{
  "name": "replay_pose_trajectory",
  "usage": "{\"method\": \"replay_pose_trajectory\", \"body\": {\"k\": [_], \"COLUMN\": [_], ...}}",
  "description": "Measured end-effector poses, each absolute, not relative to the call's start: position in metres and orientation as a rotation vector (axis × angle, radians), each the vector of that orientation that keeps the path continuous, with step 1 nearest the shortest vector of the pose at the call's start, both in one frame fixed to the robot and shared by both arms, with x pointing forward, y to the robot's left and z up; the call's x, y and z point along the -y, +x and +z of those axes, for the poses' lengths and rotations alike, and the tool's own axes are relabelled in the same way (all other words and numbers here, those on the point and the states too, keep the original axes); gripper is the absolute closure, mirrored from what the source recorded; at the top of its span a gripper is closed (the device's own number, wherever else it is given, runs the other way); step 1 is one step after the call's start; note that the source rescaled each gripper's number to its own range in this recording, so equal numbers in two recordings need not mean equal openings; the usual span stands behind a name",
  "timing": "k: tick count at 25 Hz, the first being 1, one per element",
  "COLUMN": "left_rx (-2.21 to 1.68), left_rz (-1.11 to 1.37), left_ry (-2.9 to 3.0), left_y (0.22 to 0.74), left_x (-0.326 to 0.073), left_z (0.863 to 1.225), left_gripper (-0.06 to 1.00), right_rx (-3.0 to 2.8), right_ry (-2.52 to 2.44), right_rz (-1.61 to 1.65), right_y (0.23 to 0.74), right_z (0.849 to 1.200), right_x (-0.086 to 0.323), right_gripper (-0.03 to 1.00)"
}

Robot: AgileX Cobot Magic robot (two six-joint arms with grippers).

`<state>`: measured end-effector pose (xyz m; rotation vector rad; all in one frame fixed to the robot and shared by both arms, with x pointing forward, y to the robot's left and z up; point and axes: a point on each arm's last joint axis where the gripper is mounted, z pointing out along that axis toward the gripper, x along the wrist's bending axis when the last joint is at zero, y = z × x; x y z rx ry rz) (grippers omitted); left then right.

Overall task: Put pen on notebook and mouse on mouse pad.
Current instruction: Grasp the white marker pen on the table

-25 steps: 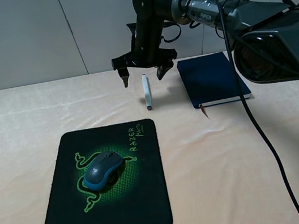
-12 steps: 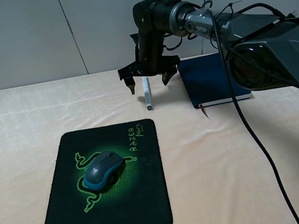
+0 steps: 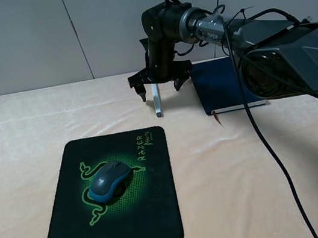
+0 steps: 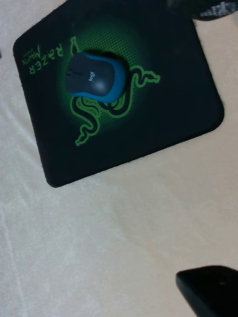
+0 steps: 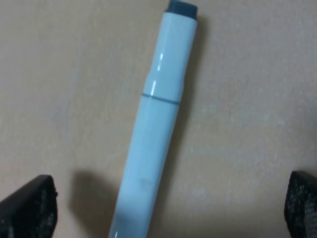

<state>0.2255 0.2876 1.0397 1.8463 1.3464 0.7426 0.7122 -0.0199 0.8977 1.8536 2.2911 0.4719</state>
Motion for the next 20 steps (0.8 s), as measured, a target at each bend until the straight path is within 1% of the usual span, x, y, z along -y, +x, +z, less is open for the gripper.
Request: {"method": "replay_pose_trajectory", "body": {"k": [20], "left_rx": [-1.346], "left_rz": [0.743], "left_ry": [1.846], "left_y": [0.2255], "left_x": [-0.2876], "left_z": [1.0397], "left_gripper": [-0.06], "right_rx": [-2.284], "right_ry": [1.837], "right_rz": [0.446], "right_y": [0.7137], "right_z": [0.8905], "right_x": [0.0215], "right_gripper": [-0.03]}}
